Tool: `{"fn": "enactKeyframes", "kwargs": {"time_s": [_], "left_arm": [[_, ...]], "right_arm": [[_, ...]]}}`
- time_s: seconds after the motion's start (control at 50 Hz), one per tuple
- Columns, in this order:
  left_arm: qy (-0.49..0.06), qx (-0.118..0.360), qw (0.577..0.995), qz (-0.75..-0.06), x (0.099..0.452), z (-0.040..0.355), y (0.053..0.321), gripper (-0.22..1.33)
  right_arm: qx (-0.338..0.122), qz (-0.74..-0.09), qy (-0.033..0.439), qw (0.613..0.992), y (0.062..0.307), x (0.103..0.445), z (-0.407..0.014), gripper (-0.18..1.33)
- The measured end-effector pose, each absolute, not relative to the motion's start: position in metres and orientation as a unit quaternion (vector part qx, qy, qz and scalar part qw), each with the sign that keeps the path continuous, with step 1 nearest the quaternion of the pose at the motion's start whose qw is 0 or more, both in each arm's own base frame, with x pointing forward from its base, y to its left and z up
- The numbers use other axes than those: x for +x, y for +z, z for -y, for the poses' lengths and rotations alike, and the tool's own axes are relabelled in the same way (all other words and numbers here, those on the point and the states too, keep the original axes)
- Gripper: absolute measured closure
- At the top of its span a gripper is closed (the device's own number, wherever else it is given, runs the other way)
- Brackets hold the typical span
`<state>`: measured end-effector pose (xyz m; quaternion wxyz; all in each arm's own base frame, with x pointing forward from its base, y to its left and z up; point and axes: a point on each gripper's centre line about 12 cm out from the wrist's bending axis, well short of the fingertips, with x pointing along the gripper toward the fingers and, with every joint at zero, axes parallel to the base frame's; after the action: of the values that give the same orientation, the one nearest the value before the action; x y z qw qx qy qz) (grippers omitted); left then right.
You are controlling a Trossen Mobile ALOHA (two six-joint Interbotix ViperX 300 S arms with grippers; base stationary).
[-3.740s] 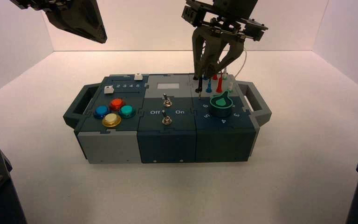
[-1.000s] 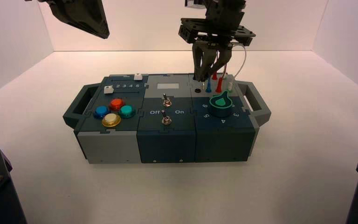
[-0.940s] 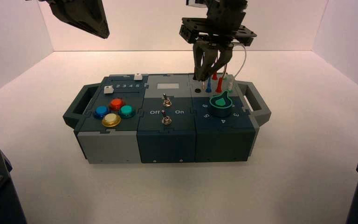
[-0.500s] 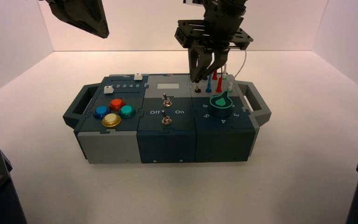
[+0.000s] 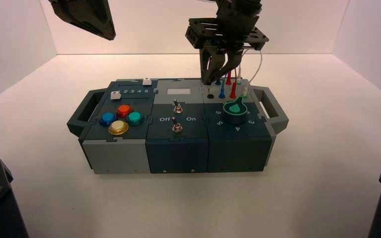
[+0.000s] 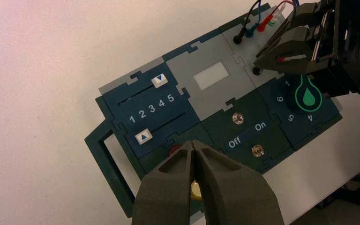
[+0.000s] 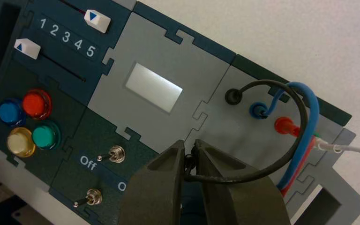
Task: Insert the black wire.
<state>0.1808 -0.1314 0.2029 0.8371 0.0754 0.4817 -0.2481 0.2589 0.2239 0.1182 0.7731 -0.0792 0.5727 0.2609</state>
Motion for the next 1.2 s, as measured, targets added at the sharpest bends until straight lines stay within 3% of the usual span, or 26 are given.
{"fn": "enactKeyframes", "kwargs": {"time_s": [1.2], "left_arm": [[-0.249,0.078,0.836,-0.484,0.181,0.132,0.202,1.28]], "right_arm": [[-0.104,-0.569,0.260,0.773,0.106,0.261,-0.222,1.03]]}}
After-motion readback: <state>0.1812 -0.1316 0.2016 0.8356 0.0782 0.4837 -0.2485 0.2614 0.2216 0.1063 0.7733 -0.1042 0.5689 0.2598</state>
